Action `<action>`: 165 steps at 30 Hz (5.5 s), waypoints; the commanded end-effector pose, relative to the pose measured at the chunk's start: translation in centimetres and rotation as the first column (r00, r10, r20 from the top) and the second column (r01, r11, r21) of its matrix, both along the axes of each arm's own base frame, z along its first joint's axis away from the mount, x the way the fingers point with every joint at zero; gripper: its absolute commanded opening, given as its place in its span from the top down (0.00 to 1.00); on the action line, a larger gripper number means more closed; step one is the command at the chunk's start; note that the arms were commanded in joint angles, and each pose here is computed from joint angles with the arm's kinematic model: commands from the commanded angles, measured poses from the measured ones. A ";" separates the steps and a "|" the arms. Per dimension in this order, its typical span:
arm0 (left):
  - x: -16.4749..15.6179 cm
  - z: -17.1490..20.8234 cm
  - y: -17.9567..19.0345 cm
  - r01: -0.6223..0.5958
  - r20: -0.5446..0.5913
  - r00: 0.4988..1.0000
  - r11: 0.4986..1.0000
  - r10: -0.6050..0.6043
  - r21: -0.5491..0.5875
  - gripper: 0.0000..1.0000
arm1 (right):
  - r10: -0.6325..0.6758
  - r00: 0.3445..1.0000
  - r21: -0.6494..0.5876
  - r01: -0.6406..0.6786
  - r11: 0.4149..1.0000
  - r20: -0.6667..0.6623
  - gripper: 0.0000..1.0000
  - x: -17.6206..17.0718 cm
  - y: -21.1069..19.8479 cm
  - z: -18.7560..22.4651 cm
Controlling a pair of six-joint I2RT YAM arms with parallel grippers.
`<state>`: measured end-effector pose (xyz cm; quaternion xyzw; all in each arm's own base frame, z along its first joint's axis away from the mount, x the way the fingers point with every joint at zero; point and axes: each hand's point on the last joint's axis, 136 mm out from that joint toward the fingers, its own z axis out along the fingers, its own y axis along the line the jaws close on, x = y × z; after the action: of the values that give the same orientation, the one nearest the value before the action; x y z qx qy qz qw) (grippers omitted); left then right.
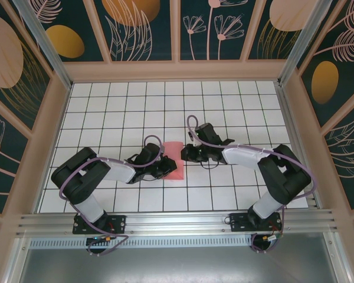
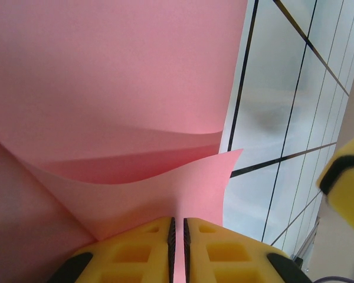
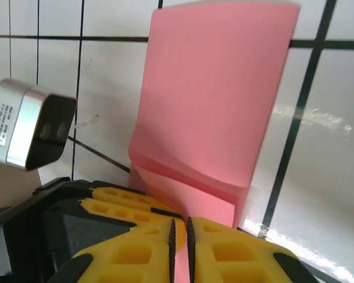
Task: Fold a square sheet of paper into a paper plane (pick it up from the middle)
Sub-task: Fold the triangle a second time at the center of the table.
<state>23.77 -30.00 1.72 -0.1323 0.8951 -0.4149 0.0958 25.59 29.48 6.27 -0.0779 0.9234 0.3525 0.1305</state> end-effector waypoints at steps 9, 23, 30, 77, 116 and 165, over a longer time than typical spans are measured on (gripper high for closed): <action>-0.2 -1.6 1.4 -0.029 -0.030 0.999 0.997 0.032 0.075 0.85 | 0.037 0.996 -0.064 -0.042 0.997 -0.087 0.89 -0.6 0.8 -3.7; 1.2 2.5 -0.2 -0.012 0.065 0.998 1.000 0.013 -0.015 0.83 | 0.022 0.990 -0.156 -0.044 0.987 -0.140 0.90 -1.2 -0.5 -6.5; 2.9 4.1 -0.1 -0.043 0.136 0.990 0.999 0.040 0.018 0.80 | 0.026 0.988 -0.199 -0.056 0.978 -0.153 0.91 -1.7 -1.1 -7.5; 0.4 -3.7 5.5 -0.116 0.006 0.993 0.945 0.120 0.305 0.89 | 0.153 0.980 -0.151 -0.172 0.973 -0.130 0.93 -6.0 2.0 -3.0; 0.1 -3.9 6.0 -0.122 0.004 0.992 0.940 0.128 0.318 0.89 | 0.161 0.959 -0.161 -0.202 0.966 -0.234 0.93 -8.8 0.4 -5.0; 0.1 -3.6 5.9 -0.123 0.009 0.992 0.946 0.127 0.300 0.89 | 0.175 0.958 -0.181 -0.218 0.959 -0.226 0.89 -9.0 0.5 -5.3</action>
<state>25.79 -26.92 1.25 -0.1540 0.9170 -0.3274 0.1680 17.83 30.65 2.32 -0.1468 0.9470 0.2856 0.0131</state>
